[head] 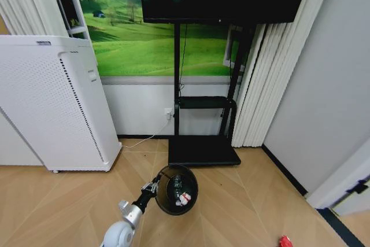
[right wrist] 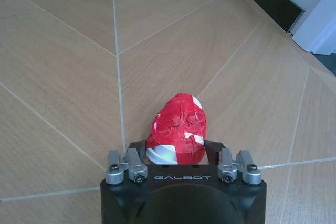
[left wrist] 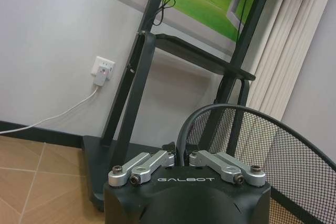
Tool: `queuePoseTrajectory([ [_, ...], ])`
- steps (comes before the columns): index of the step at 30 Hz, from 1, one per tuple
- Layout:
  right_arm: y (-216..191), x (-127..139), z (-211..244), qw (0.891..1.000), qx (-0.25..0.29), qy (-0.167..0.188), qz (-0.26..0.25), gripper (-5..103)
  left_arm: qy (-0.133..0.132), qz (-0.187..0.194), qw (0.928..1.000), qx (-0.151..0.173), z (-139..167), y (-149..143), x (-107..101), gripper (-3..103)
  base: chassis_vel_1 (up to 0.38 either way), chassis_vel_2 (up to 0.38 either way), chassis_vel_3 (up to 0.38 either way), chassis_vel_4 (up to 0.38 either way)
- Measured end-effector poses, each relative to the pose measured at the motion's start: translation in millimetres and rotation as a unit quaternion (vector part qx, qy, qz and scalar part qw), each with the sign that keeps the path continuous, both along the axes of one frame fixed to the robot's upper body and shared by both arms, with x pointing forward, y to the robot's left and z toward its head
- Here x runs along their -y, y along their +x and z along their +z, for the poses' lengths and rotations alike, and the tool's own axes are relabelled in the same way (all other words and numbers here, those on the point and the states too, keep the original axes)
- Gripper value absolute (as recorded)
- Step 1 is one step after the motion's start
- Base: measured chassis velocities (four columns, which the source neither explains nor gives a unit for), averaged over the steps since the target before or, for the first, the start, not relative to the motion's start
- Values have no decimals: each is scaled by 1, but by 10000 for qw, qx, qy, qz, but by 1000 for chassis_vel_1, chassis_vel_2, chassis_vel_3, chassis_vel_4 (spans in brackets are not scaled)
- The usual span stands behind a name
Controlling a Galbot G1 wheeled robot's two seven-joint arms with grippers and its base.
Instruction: Pick up the trash bin and place the garbage on the floor into it.
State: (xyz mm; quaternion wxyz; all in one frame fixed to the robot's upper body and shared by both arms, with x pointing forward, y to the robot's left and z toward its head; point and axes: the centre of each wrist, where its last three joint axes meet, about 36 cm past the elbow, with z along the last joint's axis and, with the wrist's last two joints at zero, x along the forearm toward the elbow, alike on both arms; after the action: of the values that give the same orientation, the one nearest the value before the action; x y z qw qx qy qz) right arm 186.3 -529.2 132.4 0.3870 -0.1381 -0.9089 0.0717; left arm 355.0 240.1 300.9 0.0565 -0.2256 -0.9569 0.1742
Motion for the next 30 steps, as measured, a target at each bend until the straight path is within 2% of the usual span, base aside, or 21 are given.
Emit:
queuePoseTrajectory([
  [2,0,2,1,10000,-1,4,16,51,-4,13,10000,4,0,0,-1,7,0,0,0,0],
  [4,-1,2,1,10000,-5,5,13,51,-5,17,10000,5,0,0,-1,7,0,0,0,0],
  [8,-4,3,5,10000,80,36,-20,37,1,28,10000,0,-1,1,-1,7,0,0,0,0],
  [13,-5,2,12,9993,369,100,-28,36,0,24,10000,18,0,3,0,7,0,0,0,0],
  [16,-5,-5,22,9956,914,190,97,36,-1,6,10000,30,0,5,1,7,0,0,0,0],
  [19,-6,-8,28,9930,1145,226,177,36,14,-3,10000,24,-1,7,1,7,0,0,0,0],
  [22,2,-23,47,9724,2257,-34,595,36,134,-62,9999,-33,-9,12,3,7,0,0,0,0],
  [23,2,-23,47,9724,2257,-34,595,36,134,-62,9999,-33,-9,12,3,7,0,0,0,0],
  [26,15,-42,78,9536,2877,82,885,35,269,-130,9995,-75,-19,10,8,7,0,0,0,0],
  [27,15,-42,78,9536,2877,82,885,35,269,-130,9995,-75,-19,10,8,7,0,0,0,0],
  [29,15,-62,101,9399,3160,296,1255,35,354,-196,9992,-52,-23,16,16,7,0,0,0,0],
  [30,15,-62,101,9399,3160,296,1255,35,354,-196,9992,-52,-23,16,16,7,0,0,0,0],
])
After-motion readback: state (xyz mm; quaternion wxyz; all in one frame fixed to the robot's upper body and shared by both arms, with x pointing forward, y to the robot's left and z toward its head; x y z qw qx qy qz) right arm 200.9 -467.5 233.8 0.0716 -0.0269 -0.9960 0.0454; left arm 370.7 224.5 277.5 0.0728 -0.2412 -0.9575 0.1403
